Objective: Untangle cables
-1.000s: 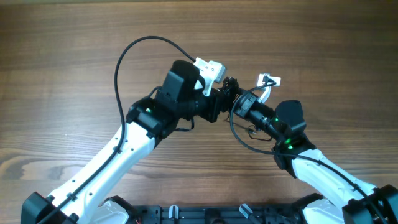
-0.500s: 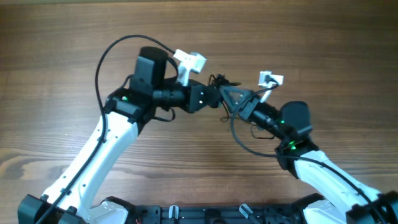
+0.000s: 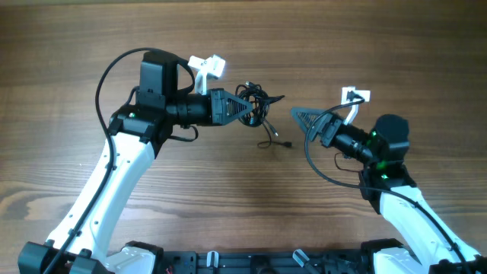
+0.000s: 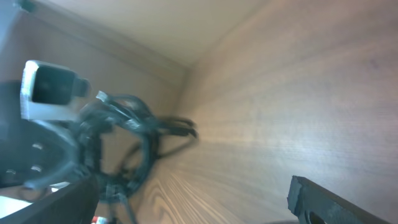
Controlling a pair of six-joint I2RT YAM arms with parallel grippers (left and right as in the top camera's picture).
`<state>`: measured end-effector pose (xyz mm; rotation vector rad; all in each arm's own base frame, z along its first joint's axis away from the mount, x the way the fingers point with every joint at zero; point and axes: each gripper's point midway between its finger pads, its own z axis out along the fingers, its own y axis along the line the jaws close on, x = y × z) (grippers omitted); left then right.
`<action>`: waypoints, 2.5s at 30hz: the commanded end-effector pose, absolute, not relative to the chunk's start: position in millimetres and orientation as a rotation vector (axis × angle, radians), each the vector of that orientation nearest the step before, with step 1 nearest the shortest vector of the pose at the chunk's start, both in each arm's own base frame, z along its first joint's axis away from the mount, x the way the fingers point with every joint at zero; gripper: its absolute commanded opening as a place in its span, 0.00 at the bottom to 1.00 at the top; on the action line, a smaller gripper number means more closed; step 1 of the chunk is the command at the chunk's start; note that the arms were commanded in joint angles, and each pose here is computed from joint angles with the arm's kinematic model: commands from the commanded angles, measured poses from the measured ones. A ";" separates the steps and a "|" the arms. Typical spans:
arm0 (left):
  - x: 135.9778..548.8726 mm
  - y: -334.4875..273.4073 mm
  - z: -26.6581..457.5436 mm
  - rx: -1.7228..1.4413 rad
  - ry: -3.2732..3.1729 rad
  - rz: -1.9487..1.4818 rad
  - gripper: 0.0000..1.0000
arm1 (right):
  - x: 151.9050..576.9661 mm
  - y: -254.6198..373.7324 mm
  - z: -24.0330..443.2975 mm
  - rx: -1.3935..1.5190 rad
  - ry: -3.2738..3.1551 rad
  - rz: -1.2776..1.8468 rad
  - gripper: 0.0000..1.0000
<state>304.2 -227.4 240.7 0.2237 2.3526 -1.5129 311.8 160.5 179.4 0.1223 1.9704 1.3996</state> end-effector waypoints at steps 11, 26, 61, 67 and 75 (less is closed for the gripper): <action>302.6 -228.9 248.8 -0.209 2.471 -1.716 0.04 | 317.3 186.5 145.5 0.359 2.091 1.422 0.97; 303.8 -230.4 251.3 -0.397 2.502 -1.778 0.04 | 321.4 212.2 142.4 0.571 2.059 1.474 0.99; 332.4 -209.8 304.8 -0.050 2.175 -1.831 0.04 | 352.6 87.2 114.5 0.302 2.065 0.940 0.99; 360.2 -196.7 286.4 -0.388 2.204 -1.702 0.04 | 320.3 113.0 152.4 0.221 2.033 1.368 1.00; 376.9 -206.0 273.9 -0.852 2.177 -1.657 0.04 | 270.3 208.2 175.1 -0.340 1.961 1.503 1.00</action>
